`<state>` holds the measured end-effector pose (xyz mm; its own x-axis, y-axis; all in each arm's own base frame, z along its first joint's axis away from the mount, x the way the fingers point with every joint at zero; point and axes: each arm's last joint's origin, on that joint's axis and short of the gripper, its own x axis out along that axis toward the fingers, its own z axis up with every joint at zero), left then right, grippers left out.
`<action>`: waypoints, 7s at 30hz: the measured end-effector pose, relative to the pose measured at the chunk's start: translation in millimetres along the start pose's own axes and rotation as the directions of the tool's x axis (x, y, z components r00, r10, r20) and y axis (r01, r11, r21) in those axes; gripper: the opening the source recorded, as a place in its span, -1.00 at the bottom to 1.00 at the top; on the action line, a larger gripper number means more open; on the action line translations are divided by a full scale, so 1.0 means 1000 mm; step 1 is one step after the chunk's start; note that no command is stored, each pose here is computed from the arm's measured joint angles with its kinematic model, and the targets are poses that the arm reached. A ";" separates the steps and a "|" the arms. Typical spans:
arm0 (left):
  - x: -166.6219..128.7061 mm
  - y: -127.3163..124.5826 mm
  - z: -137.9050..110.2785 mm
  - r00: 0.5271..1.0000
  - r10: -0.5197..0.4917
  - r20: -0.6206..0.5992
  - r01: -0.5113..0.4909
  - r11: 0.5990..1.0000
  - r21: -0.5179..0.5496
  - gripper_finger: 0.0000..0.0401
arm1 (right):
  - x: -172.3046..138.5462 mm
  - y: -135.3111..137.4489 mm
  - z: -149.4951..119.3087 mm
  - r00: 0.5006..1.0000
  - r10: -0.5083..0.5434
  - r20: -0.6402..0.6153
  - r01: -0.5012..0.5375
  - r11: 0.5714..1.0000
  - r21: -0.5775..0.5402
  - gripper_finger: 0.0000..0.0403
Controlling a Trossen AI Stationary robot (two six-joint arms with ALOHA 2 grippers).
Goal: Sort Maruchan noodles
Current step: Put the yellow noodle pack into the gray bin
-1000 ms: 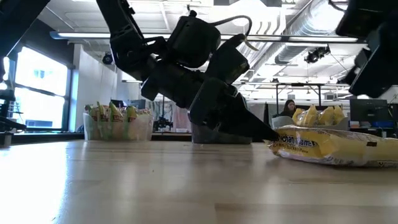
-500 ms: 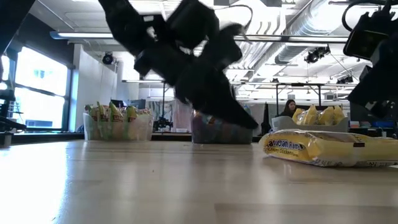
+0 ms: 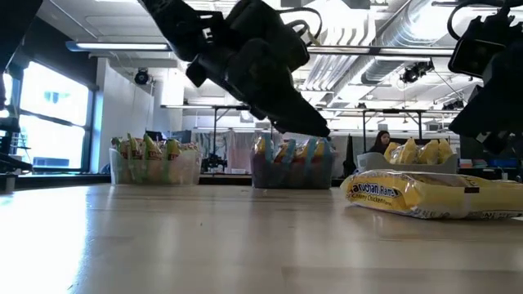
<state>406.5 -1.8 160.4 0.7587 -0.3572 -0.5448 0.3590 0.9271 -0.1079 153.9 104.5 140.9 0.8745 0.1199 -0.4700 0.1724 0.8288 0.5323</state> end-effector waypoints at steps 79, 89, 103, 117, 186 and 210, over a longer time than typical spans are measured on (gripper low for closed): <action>0.069 0.005 -0.028 1.000 0.020 0.024 -0.024 0.981 0.193 -0.22 | 0.004 -0.006 0.009 0.999 -0.035 0.036 0.037 0.998 -0.050 -0.99; 0.075 -0.016 -0.024 0.996 0.088 0.019 -0.088 0.915 0.393 -0.95 | 0.004 -0.005 0.008 1.000 -0.025 0.019 0.025 1.000 0.004 -0.40; 0.067 -0.029 -0.015 0.970 0.244 0.008 -0.212 0.824 0.526 -1.00 | 0.001 -0.026 -0.009 0.979 -0.162 -0.125 0.165 0.986 0.010 0.15; 0.042 -0.040 0.013 0.959 0.260 0.110 -0.277 0.797 0.537 -1.00 | -0.006 -0.047 -0.018 0.994 -0.016 0.108 0.012 0.999 0.040 0.13; -0.128 -0.027 0.074 0.805 0.279 0.523 -0.483 0.822 0.304 -0.84 | -0.010 -0.005 0.078 0.753 0.206 0.625 0.117 0.892 -0.436 -0.54; -0.147 -0.039 -0.042 0.780 0.310 0.544 -0.421 0.902 0.090 -0.92 | -0.057 -0.014 0.259 0.825 -0.553 0.115 0.557 0.830 -0.007 -0.58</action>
<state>258.3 19.2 210.0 0.9986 -0.0534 -0.0063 0.0535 0.9768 0.2072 219.4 -55.4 342.8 0.6785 -0.4224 -0.6010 0.6274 0.7587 0.1750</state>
